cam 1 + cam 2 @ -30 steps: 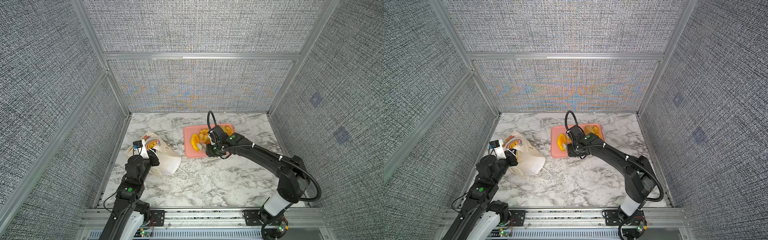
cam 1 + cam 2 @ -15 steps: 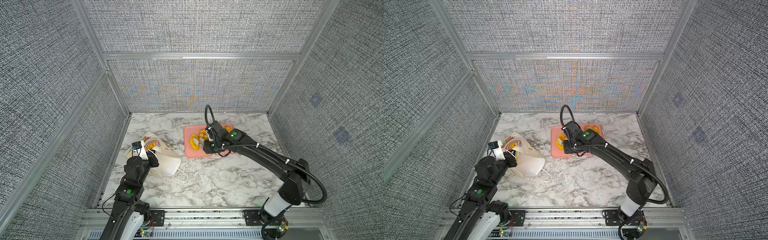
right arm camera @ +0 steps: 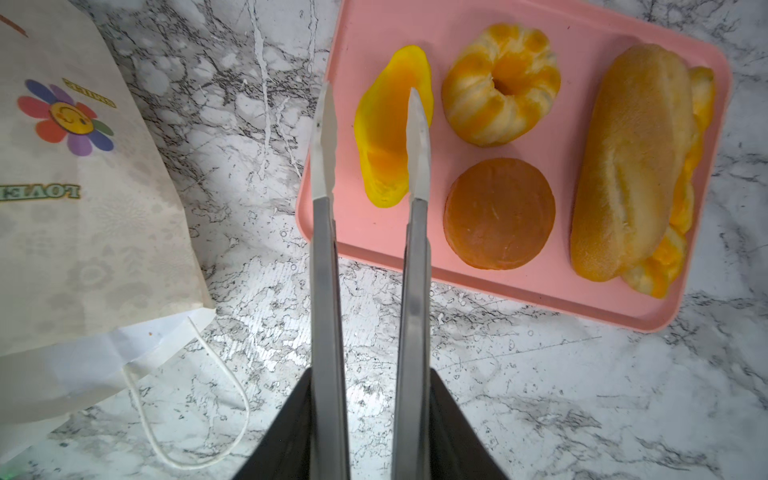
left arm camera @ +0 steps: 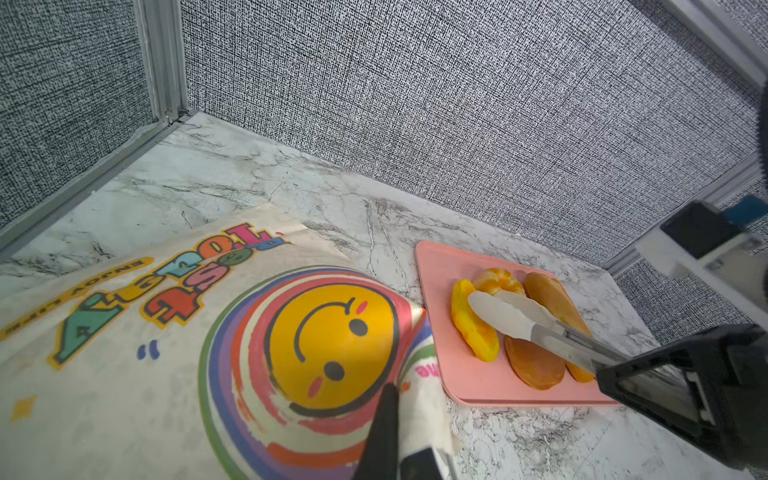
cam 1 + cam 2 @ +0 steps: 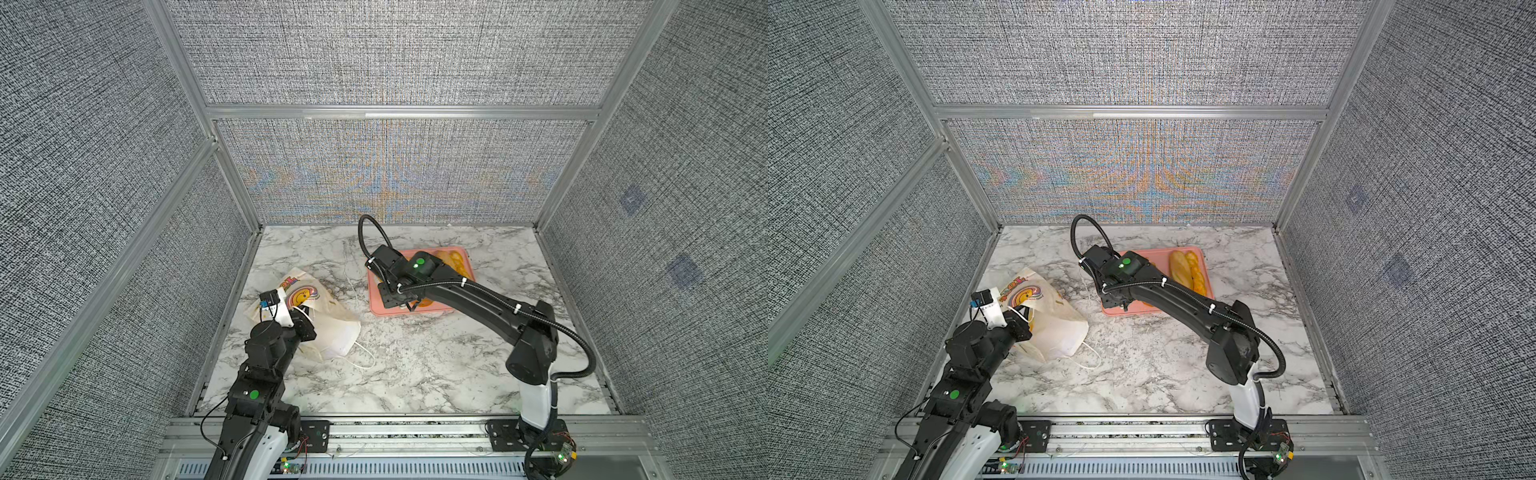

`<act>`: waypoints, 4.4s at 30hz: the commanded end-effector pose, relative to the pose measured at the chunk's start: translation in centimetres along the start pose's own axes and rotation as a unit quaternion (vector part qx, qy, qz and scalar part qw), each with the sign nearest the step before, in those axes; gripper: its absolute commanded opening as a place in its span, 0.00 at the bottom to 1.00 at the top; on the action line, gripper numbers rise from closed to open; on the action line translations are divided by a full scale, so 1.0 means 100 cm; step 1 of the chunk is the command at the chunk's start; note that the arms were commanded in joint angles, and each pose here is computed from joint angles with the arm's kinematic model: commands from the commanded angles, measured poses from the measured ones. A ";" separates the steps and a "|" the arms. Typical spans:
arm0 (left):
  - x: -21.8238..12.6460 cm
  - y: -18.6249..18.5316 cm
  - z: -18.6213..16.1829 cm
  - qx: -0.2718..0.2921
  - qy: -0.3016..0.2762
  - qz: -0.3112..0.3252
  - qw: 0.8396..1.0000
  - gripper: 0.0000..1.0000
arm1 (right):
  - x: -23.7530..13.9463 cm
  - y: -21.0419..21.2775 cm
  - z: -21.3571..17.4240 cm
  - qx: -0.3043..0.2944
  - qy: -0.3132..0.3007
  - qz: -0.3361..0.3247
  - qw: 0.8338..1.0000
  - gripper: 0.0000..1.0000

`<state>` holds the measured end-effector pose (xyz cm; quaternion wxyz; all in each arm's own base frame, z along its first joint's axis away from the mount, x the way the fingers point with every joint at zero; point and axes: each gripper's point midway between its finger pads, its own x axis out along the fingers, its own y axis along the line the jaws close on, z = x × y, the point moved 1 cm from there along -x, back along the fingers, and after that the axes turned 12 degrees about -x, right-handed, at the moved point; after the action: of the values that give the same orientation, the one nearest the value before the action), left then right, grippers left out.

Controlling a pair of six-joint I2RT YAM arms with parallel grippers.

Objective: Take the fake bread out of the paper bag

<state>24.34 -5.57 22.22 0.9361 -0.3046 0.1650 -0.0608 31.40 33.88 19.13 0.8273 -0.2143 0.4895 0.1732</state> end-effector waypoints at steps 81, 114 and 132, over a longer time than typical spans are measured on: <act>0.003 0.006 -0.011 -0.036 0.032 0.017 0.999 0.00 | 0.043 -0.039 -0.083 0.207 -0.014 0.164 0.964 0.46; 0.006 -0.023 -0.010 0.047 0.056 -0.054 0.996 0.00 | -0.082 0.005 -0.053 0.095 -0.109 0.274 0.951 0.27; 0.028 -0.027 -0.025 0.188 0.066 -0.094 0.976 0.00 | -0.106 0.123 -0.089 0.083 -0.128 0.439 0.885 0.28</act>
<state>26.14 -9.08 20.70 0.9530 -0.1493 0.1996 -0.1722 13.17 36.42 20.96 0.7381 0.0768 0.4661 0.4818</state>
